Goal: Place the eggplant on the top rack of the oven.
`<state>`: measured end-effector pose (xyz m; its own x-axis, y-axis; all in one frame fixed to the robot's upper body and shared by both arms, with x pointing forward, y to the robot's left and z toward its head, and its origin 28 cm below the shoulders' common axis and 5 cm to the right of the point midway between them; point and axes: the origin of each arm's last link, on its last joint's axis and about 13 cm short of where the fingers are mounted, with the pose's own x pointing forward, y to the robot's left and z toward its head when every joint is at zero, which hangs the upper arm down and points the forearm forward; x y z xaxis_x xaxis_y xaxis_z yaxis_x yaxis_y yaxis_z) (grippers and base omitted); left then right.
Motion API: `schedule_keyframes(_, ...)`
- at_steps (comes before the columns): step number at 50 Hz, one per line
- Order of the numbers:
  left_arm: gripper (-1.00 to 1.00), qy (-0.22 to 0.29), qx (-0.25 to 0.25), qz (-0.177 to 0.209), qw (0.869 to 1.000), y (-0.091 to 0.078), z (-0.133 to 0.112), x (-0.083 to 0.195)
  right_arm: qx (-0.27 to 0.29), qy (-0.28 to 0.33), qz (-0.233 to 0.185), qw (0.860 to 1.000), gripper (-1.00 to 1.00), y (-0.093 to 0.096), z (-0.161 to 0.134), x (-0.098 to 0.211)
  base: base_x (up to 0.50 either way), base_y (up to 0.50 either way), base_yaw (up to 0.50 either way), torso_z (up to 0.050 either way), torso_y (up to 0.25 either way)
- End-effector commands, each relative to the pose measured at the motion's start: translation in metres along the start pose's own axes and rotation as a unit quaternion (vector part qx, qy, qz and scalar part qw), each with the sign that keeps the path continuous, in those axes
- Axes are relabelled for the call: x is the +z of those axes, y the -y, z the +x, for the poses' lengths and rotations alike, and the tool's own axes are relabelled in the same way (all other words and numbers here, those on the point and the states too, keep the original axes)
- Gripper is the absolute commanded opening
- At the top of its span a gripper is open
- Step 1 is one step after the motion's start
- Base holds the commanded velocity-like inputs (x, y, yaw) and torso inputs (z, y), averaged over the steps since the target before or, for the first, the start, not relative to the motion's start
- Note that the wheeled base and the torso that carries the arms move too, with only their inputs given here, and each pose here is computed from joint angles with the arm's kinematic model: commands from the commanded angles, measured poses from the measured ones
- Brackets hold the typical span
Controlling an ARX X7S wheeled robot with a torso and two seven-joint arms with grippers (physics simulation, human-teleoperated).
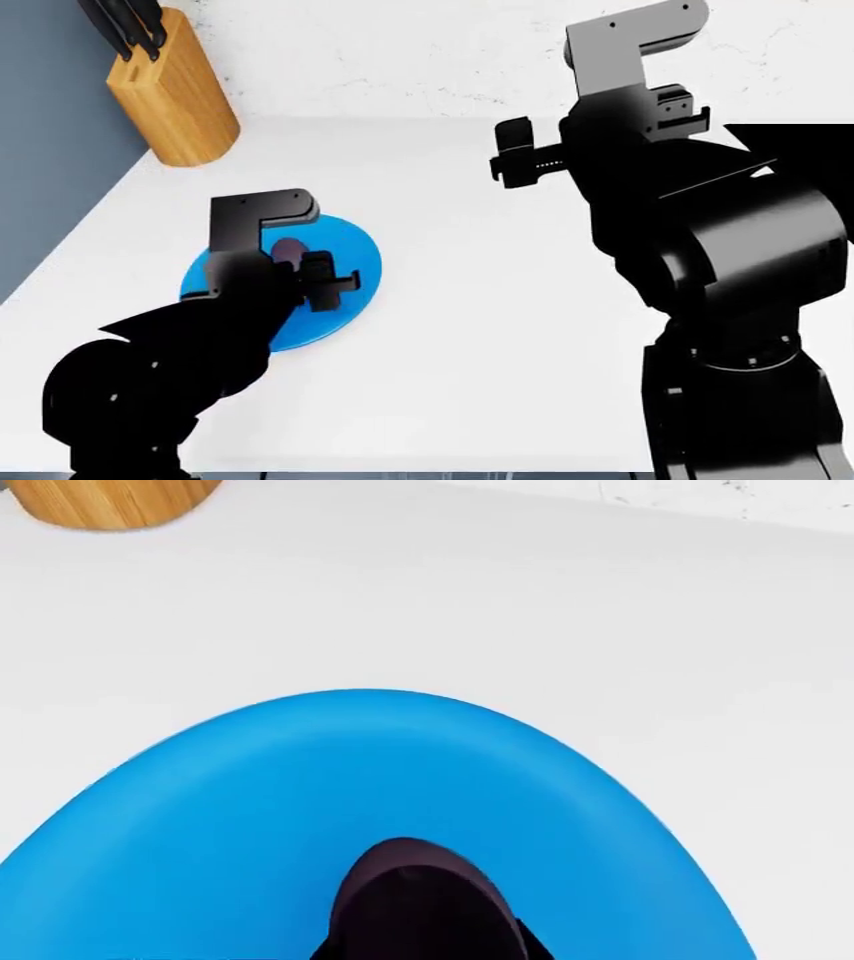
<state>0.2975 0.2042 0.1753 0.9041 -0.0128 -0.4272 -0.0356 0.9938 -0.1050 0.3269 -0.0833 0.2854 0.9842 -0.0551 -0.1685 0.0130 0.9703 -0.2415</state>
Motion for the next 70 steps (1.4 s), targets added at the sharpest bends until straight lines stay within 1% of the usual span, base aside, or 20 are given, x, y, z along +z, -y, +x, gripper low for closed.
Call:
schedule_keyframes(1,-1.00,-0.019,-0.013,-0.001,1.000,0.002,0.002,-0.010,0.000,0.000,0.001,1.000,1.00,0.000,0.000,-0.001,0.00,0.00,0.00,0.000,0.000)
schedule_keyframes(8,-1.00,-0.017,-0.012,0.001,1.000,0.002,0.000,-0.010,-0.001,0.001,0.002,1.000,1.00,0.001,-0.001,-0.001,0.00,0.00,0.00,0.000,0.000)
schedule_keyframes(14,-1.00,-0.007,-0.010,0.004,1.000,0.003,-0.005,-0.004,-0.001,0.000,0.004,1.000,1.00,0.001,-0.001,-0.002,0.00,0.00,0.00,0.000,0.000)
schedule_keyframes(27,-1.00,0.038,-0.008,0.010,0.999,0.005,-0.022,0.017,-0.001,0.002,0.005,1.000,1.00,0.002,-0.003,-0.003,0.00,0.00,0.00,0.000,0.000)
schedule_keyframes(38,-1.00,0.091,-0.014,0.026,0.995,0.009,-0.042,0.035,0.002,0.005,0.003,1.000,1.00,0.003,-0.005,-0.003,0.00,0.00,0.00,0.000,0.000)
schedule_keyframes(39,-1.00,0.098,-0.006,0.026,0.995,0.009,-0.043,0.036,-0.001,0.006,0.004,1.000,1.00,0.003,-0.005,-0.003,0.00,0.00,0.00,0.000,0.000)
schedule_keyframes(41,-1.00,0.099,-0.009,0.021,0.995,0.009,-0.044,0.037,0.001,0.007,0.005,1.000,1.00,0.003,-0.005,-0.003,0.00,0.00,0.00,0.000,0.000)
schedule_keyframes(44,-1.00,0.109,-0.016,0.029,0.993,0.010,-0.048,0.040,0.003,0.012,0.006,1.000,1.00,0.004,-0.005,-0.003,0.00,0.00,0.00,0.000,0.000)
schedule_keyframes(45,-1.00,0.122,-0.011,0.039,0.992,0.011,-0.051,0.042,0.004,0.015,0.006,1.000,1.00,0.004,-0.006,-0.003,0.00,0.00,0.00,0.000,0.000)
schedule_keyframes(46,-1.00,0.123,-0.009,0.041,0.992,0.011,-0.052,0.043,0.003,0.015,0.007,1.000,1.00,0.004,-0.006,-0.003,0.00,0.00,0.00,0.000,0.000)
schedule_keyframes(47,-1.00,0.122,-0.021,0.035,0.992,0.012,-0.053,0.044,0.004,0.018,0.007,1.000,1.00,0.004,-0.007,-0.002,0.00,0.00,0.00,0.000,0.000)
schedule_keyframes(49,-1.00,0.130,-0.024,0.042,0.990,0.013,-0.055,0.046,0.007,0.021,0.008,1.000,1.00,0.004,-0.007,-0.002,0.00,0.00,0.00,0.000,0.000)
schedule_keyframes(51,-1.00,0.135,-0.031,0.039,0.990,0.014,-0.057,0.048,0.007,0.022,0.006,1.000,1.00,0.004,-0.007,-0.002,0.00,0.00,0.00,0.000,0.000)
schedule_keyframes(59,-1.00,0.157,-0.035,0.049,0.986,0.016,-0.066,0.054,0.006,0.030,0.007,1.000,1.00,0.004,-0.009,-0.003,0.00,0.00,0.00,0.000,0.000)
schedule_keyframes(60,-1.00,0.159,-0.038,0.045,0.986,0.016,-0.068,0.056,0.008,0.032,0.006,0.999,1.00,0.004,-0.010,-0.003,0.00,0.00,0.00,0.000,0.000)
schedule_keyframes(64,-1.00,0.175,-0.041,0.055,0.982,0.019,-0.072,0.060,0.011,0.036,0.002,0.999,1.00,0.004,-0.011,-0.003,0.00,0.00,0.00,0.000,0.000)
schedule_keyframes(68,-1.00,0.181,-0.040,0.049,0.981,0.019,-0.075,0.066,0.012,0.040,0.000,0.999,1.00,0.005,-0.013,-0.002,0.00,0.00,0.00,0.000,0.000)
schedule_keyframes(70,-1.00,0.183,-0.049,0.044,0.981,0.021,-0.079,0.069,0.011,0.041,-0.002,0.999,1.00,0.005,-0.013,-0.001,0.00,0.00,0.00,0.000,0.000)
